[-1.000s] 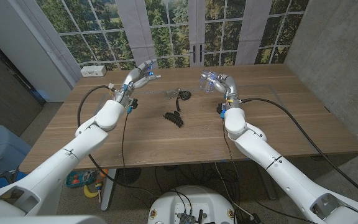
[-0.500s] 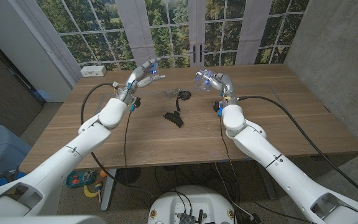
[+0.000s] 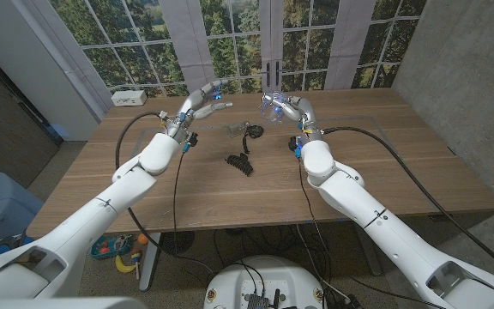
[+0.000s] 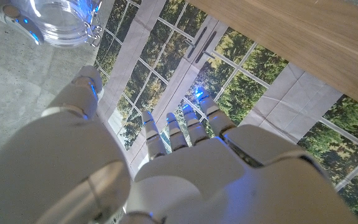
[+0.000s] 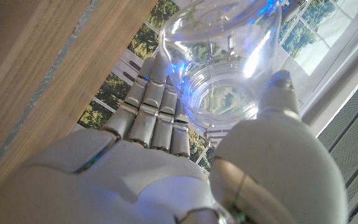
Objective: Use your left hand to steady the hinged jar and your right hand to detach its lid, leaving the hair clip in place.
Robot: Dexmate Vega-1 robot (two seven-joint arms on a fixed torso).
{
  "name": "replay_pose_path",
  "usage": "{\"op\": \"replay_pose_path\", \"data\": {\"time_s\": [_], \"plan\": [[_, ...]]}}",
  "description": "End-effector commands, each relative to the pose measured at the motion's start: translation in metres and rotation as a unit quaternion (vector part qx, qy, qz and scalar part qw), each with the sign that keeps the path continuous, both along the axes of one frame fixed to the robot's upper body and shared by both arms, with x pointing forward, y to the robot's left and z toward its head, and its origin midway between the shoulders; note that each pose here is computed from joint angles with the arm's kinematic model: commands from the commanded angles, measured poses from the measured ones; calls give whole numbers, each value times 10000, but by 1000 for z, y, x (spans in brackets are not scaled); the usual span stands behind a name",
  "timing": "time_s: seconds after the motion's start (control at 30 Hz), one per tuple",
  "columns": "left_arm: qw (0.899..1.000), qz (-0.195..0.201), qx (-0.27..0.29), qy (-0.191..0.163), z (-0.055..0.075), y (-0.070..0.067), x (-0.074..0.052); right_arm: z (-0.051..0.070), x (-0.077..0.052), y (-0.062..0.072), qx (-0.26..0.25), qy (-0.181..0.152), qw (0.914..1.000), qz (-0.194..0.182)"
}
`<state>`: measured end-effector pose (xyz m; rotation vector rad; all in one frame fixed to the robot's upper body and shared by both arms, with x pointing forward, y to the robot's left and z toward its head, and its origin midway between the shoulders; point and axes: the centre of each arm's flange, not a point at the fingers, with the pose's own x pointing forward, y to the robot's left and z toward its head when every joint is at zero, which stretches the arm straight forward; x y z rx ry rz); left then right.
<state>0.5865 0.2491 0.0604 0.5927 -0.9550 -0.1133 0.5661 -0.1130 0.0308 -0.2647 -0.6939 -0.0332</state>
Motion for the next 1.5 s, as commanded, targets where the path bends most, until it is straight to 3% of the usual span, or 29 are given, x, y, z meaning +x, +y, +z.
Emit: {"op": "replay_pose_path", "data": {"time_s": [0.03,0.93,1.5], "plan": [[10000,-78,31,-53,1,-7,2,7,-7,13,14,-65,9999,103],[9989,-306,-250,-254,-6,-25,1,13,-16,33,276,-29,9989,385],[9983,-144,-392,-416,-7,-38,1,15,-24,39,313,-88,9971,683]]}}
